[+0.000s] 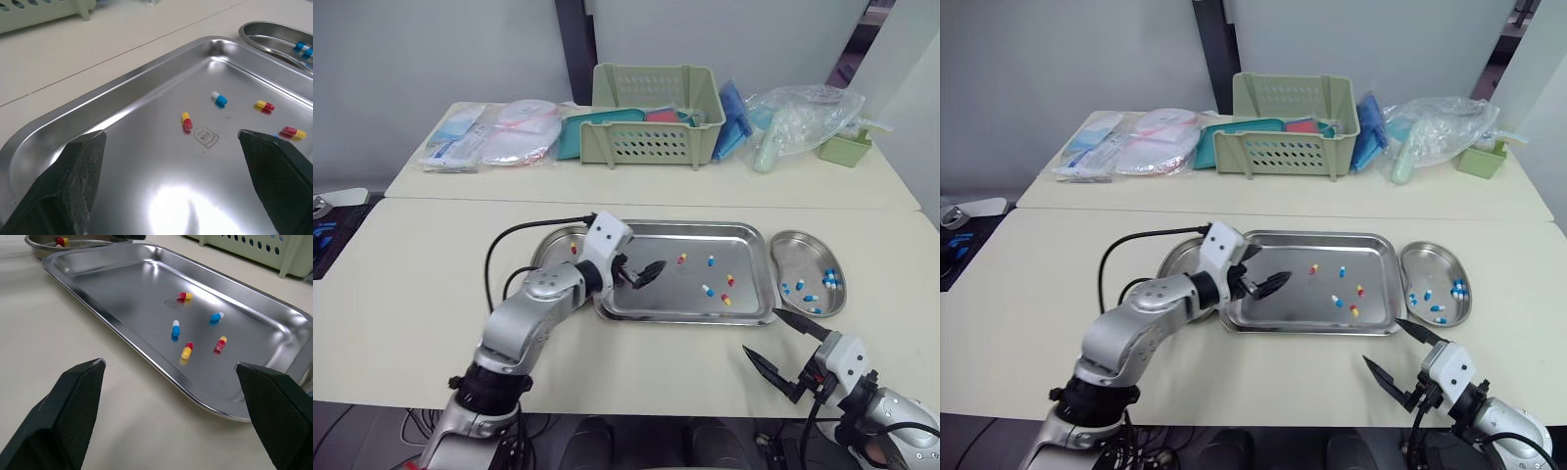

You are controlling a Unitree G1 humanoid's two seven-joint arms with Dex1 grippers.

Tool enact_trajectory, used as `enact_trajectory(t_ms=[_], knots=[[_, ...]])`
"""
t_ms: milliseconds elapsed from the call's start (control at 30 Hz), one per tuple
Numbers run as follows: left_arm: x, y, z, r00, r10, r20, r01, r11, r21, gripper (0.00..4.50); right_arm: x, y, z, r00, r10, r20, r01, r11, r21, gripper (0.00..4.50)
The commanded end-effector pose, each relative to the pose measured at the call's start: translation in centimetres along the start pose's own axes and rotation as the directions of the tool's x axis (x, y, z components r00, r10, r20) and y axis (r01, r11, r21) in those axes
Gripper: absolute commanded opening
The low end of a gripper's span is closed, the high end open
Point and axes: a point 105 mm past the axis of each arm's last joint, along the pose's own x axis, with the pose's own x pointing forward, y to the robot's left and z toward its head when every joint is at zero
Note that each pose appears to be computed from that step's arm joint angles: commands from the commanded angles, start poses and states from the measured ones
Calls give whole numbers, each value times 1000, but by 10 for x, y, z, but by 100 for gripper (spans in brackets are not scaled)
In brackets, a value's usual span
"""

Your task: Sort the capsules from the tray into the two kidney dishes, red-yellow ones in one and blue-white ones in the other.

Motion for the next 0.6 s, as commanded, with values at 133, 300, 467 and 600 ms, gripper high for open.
enact_trajectory(t_ms=[133, 300, 467, 600], knots=[[28, -5, 1, 1000, -6, -20, 7, 999, 49, 326, 1, 3, 10, 999, -18, 31, 19, 1000, -22, 450], [45, -10, -6, 997, -36, -65, 40, 997, 62, 326, 2, 6, 11, 999, -18, 29, 18, 1000, -15, 450], [60, -8, -7, 995, -35, -92, 41, 998, 55, 326, 3, 7, 13, 1000, -20, 23, 21, 1000, -11, 450], [73, -12, -7, 994, -58, -97, 63, 997, 51, 326, 4, 9, 15, 999, -25, 22, 25, 1000, -6, 450]])
